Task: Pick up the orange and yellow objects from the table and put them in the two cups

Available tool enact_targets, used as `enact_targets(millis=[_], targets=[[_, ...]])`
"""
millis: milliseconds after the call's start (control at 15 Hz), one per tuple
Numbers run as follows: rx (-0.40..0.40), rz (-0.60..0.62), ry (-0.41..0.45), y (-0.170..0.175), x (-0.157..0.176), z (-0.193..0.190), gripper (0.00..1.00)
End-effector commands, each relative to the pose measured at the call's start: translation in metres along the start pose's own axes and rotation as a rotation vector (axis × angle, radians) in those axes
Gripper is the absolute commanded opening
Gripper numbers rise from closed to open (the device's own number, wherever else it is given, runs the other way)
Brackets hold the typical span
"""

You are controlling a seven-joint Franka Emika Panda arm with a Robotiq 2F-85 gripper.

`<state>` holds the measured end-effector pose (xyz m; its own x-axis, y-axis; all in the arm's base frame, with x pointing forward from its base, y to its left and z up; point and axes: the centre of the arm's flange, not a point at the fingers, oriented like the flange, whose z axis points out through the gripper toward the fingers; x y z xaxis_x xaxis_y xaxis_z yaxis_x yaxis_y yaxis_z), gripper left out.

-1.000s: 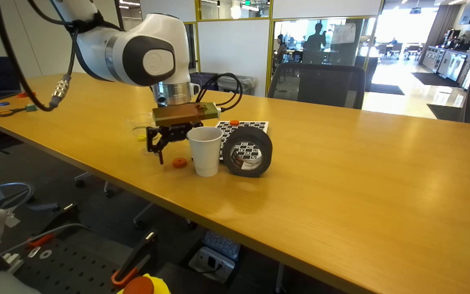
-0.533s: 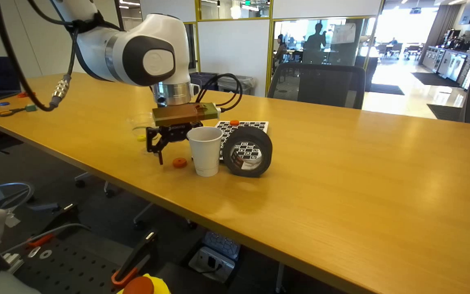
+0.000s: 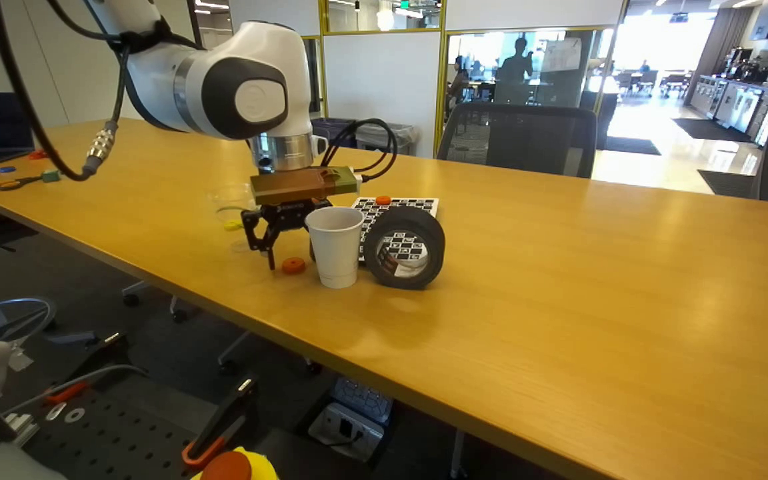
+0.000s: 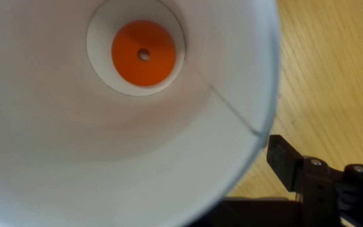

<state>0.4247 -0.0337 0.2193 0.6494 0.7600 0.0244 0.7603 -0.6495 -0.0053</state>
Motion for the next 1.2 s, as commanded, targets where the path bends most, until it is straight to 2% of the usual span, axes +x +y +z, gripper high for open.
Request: enact_targets(millis=[0,200,267,600,1133], targets=[[0.005,0.011,-0.002,-0.001,0.002,-0.003,0.42],[0.007,0.013,-0.006,-0.001,0.001,-0.003,0.2],[0.007,0.014,-0.007,-0.001,0.001,-0.002,0.24],[-0.018,0.034,-0.008,0.001,0.002,-0.02,0.24],[-0.04,0.114,0.034,0.018,0.007,-0.1,0.24]])
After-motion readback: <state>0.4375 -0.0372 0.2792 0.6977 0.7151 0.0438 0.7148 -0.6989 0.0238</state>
